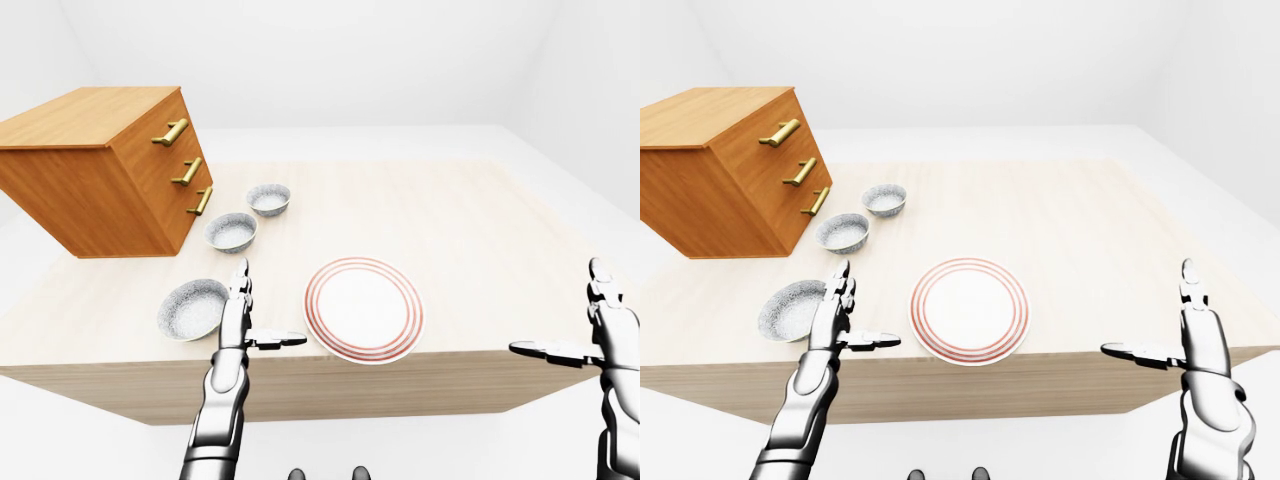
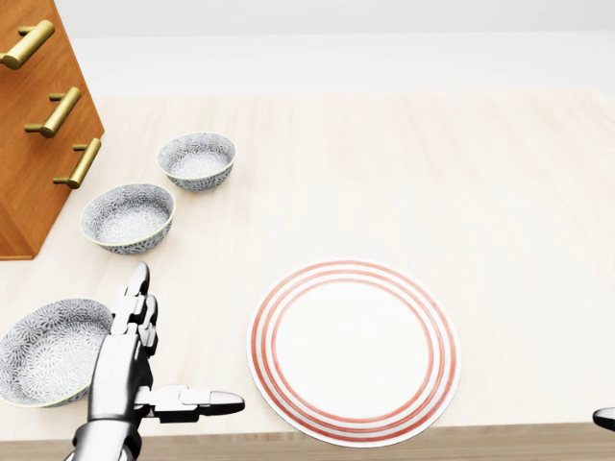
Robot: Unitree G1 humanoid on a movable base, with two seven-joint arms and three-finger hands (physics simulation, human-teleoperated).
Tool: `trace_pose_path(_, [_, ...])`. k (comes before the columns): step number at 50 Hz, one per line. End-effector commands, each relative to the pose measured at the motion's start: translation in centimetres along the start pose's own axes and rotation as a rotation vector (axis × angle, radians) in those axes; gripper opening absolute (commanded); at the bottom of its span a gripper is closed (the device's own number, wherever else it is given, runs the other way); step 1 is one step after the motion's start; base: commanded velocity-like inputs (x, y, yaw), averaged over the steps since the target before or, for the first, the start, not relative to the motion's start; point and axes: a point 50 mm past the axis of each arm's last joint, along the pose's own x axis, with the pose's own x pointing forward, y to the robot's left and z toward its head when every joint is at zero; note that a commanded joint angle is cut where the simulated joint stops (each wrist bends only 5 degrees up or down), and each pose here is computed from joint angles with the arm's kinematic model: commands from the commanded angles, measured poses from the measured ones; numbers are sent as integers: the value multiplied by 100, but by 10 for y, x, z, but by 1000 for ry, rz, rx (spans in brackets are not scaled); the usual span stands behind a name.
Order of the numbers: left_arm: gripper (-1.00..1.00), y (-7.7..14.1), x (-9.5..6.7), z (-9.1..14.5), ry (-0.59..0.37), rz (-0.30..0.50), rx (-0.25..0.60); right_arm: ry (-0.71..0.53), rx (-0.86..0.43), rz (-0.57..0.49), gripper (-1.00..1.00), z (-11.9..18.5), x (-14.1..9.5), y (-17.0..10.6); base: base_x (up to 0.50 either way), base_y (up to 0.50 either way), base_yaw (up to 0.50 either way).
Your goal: Put the bowl in the middle on the plate.
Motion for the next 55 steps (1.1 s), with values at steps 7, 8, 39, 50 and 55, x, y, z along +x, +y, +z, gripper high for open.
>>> trace_pose_path(7, [100, 1, 1, -2, 17, 23, 10, 28, 24, -31, 100, 2, 4, -1, 0, 0, 0])
trace_pose_path(8, [100, 1, 0, -2, 16, 22, 9, 27, 26, -33, 100, 4, 4, -1, 0, 0, 0])
trace_pose_path(39, [100, -1, 2, -3, 17, 12, 18, -76, 85, 33, 100, 27, 3, 15, 0, 0, 0])
trace_pose_path(50, [100, -1, 1, -3, 18, 8, 18, -88, 86, 43, 100, 29, 2, 14, 0, 0, 0])
trace_pose_path(55, [100, -2, -1, -1, 17, 7, 21, -91, 85, 44, 100, 30, 2, 13, 3, 0, 0])
